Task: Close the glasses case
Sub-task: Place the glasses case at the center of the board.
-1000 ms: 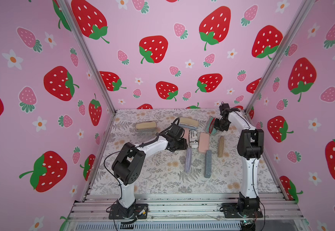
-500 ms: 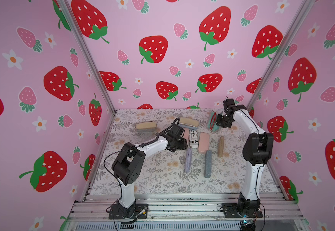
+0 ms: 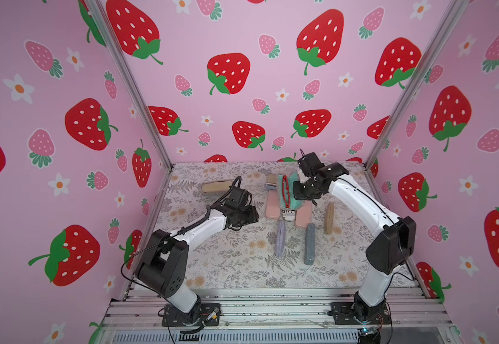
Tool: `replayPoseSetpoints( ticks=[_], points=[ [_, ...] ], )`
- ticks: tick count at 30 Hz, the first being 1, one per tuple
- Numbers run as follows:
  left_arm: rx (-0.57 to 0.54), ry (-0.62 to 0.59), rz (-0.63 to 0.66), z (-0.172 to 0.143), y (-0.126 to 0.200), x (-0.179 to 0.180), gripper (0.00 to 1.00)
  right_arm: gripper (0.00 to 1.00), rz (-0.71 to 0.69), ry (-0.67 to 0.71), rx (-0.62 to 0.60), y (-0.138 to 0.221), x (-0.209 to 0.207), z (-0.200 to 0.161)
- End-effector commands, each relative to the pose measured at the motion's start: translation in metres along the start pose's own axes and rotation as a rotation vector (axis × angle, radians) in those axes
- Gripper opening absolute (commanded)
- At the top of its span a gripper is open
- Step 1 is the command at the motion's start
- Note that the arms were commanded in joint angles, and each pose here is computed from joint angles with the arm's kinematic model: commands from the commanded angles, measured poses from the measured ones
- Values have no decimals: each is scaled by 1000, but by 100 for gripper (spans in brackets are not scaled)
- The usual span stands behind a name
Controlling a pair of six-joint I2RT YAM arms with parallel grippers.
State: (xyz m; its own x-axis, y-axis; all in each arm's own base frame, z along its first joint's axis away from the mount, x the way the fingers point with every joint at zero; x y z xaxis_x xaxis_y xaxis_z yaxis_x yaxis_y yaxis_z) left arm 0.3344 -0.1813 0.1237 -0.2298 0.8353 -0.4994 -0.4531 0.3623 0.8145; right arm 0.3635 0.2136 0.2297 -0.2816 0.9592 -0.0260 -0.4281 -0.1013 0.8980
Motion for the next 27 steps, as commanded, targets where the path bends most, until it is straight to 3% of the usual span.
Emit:
replayPoseSetpoints(
  ticks=[1, 7, 13, 27],
  points=[
    [-35, 94, 82, -1, 13, 42, 64, 0, 6, 28, 6, 7, 31, -13],
    [-78, 209, 145, -13, 36, 97, 64, 0, 50, 118, 55, -14, 98, -35],
    [-94, 254, 172, -27, 46, 123, 65, 0, 79, 156, 103, -35, 141, -61],
    [-31, 295, 141, -49, 21, 136, 64, 0, 9, 171, 189, -72, 162, -109]
  ],
)
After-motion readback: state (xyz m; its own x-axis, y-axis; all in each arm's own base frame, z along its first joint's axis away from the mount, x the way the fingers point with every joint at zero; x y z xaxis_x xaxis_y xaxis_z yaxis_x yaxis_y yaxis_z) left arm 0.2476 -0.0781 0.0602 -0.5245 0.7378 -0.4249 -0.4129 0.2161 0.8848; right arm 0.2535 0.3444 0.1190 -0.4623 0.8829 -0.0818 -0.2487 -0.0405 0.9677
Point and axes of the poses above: each gripper's point midway between its finger pads, its own y axis back along the fingers, its own x axis along the line the jaws close on, z = x × y, the point moved 3 cm from there along y, back along the fingers, and after that the axes turned 11 degrees about y, right-handed, at the moved point
